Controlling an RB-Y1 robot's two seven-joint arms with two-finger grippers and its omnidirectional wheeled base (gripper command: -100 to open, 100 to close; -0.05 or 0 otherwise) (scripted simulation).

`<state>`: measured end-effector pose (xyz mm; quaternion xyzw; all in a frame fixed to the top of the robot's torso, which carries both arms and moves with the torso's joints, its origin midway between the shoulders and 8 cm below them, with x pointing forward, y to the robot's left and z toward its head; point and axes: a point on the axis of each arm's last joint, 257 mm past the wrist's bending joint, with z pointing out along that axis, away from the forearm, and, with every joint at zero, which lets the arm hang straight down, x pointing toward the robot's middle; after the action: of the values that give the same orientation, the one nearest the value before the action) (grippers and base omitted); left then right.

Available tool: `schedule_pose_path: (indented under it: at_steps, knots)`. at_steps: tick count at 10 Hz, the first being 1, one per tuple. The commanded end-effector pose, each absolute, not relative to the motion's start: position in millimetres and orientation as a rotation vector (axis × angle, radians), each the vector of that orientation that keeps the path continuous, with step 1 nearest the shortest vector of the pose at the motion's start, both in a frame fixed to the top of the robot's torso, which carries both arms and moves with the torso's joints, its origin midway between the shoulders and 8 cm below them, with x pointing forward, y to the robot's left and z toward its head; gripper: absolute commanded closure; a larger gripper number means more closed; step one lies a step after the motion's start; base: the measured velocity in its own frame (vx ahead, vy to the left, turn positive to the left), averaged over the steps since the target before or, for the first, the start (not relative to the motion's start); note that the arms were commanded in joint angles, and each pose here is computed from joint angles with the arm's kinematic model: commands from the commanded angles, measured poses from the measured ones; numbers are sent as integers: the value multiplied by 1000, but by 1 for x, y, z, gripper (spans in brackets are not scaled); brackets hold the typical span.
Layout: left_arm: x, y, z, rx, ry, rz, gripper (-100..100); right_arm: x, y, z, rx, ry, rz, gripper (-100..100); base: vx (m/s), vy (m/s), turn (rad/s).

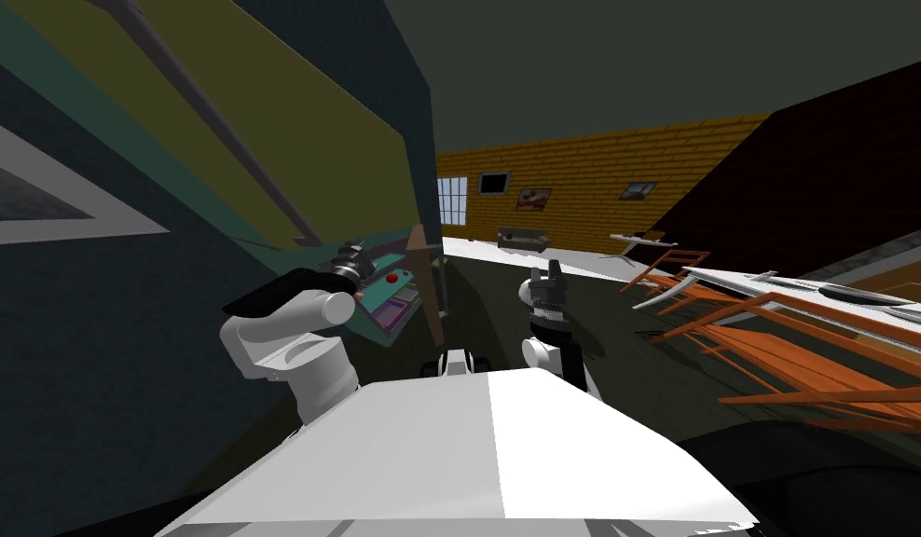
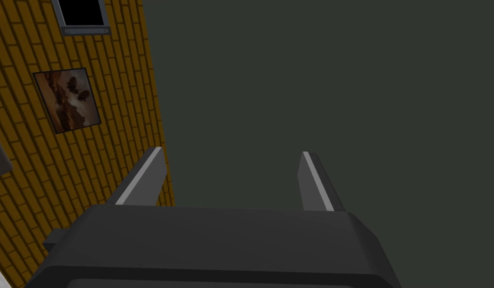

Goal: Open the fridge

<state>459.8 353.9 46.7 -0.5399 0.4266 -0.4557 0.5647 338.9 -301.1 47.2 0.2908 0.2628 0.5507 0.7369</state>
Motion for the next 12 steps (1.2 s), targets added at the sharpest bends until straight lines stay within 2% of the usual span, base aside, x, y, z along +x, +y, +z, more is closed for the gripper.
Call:
schedule_pose_path:
  at_steps: [1, 12]
  knots:
    - [467, 354, 44, -1291, 1040, -1070, -100, 339, -301, 47, 639, 577, 1210, 0, 16, 111, -34]
    - [479, 325, 48, -1360, 1145, -1154, -100, 339, -301, 47, 639, 577, 1210, 0, 8, 96, -43]
